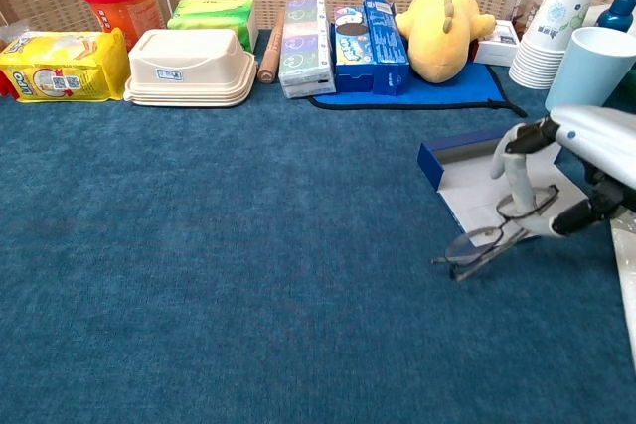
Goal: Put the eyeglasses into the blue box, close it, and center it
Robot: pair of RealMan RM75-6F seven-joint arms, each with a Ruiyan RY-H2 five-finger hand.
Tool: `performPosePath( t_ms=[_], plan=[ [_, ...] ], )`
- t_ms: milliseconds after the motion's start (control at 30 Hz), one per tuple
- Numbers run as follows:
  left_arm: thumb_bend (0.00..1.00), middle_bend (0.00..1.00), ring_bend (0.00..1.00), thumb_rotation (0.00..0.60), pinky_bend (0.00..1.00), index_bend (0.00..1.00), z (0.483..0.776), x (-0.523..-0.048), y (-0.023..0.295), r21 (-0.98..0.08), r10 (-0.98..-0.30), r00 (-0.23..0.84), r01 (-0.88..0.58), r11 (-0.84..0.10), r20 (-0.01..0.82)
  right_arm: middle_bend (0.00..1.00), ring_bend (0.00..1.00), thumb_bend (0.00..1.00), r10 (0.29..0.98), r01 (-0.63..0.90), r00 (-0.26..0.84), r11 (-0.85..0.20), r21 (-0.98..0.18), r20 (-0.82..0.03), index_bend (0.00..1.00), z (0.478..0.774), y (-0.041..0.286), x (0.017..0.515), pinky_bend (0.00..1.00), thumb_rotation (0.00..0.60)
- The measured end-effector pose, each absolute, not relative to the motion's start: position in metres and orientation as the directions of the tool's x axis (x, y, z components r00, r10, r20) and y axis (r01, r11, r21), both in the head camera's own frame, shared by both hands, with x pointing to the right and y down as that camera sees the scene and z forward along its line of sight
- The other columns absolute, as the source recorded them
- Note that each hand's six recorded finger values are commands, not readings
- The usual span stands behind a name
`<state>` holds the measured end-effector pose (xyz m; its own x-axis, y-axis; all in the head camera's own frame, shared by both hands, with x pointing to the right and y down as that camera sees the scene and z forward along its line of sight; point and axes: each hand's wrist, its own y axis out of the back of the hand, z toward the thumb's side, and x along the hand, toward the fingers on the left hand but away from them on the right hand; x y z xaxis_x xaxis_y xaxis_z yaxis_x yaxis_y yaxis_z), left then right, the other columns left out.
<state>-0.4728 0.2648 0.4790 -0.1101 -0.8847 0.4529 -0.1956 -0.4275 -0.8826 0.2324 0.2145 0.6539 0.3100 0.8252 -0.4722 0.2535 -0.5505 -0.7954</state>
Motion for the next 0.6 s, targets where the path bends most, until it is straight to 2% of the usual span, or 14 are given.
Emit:
performPosePath(
  t_ms=[300, 600],
  plan=[
    [0.28, 0.03, 0.00, 0.600, 0.00, 0.11, 0.480, -0.471, 0.264, -0.882, -0.885, -0.103, -0.195, -0.430, 0.454, 0.41, 0.30, 0.29, 0.866, 0.294, 0.252, -0.493, -0.819, -0.431, 0.68, 0.653, 0.179, 0.237, 0.26, 0.600],
    [0.28, 0.03, 0.00, 0.600, 0.00, 0.11, 0.480, -0.470, 0.263, -0.881, -0.885, -0.100, -0.194, -0.431, 0.454, 0.41, 0.30, 0.29, 0.874, 0.299, 0.198, -0.485, -0.821, -0.444, 0.68, 0.668, 0.158, 0.242, 0.26, 0.600]
  ],
)
